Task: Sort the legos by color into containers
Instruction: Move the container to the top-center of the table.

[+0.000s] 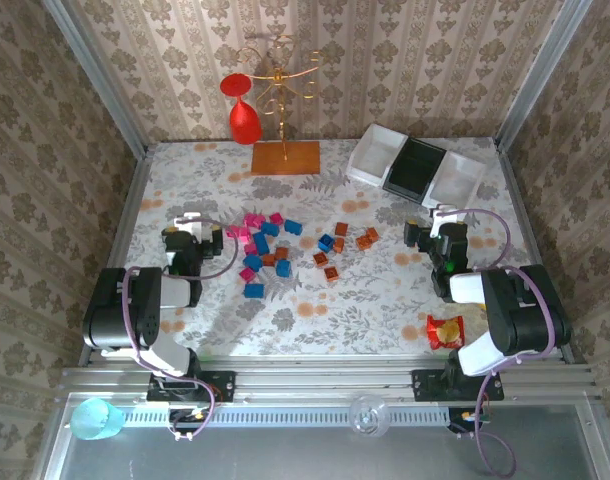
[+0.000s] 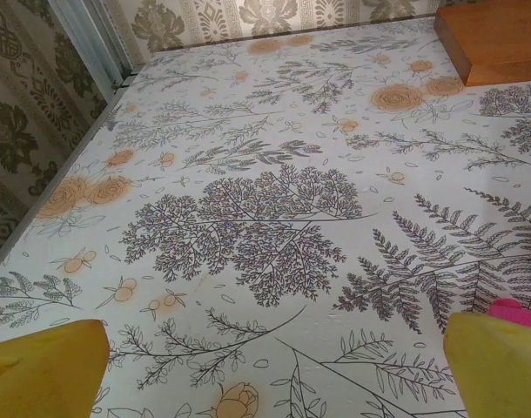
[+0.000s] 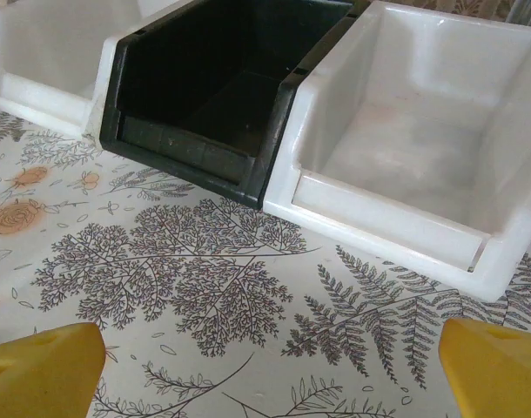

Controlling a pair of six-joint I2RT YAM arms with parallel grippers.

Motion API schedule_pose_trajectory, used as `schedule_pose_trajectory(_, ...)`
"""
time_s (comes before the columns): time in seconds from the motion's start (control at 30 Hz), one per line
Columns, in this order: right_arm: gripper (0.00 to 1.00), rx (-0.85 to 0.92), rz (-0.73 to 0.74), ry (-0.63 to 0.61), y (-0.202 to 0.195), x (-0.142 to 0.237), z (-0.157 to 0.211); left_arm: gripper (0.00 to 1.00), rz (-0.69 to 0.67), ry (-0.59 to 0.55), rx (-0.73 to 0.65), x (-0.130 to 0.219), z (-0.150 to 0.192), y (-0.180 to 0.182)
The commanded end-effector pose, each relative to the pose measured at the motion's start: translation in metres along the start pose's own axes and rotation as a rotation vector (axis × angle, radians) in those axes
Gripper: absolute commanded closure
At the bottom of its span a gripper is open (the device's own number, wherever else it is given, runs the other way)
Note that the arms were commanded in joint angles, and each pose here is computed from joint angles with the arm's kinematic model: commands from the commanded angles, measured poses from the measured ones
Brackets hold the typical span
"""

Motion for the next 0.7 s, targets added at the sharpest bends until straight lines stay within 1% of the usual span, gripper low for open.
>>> schedule_pose_trajectory(0.0,0.0,-0.012,-0.009,-0.023,0.0013,-0.001,-0.0087,0.0,-0.009,-0.032,-0.02,-0.0022,-0.0105,0.0015)
schedule_pose_trajectory(0.67,0.0,-0.012,-0.009,-0.024,0.0013,-0.0009,-0.0089,0.0,0.0,-0.027,-0.016,-0.0031,-0.0101,0.0016)
Point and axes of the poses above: each hand's point on the last joint's axis, 136 mm out from that joint toward the fingers, its own x axis back along the fingers, its own y axis along the line the jaws close on, z = x × y, the point moved 1 cm from there along x, back along the fingers
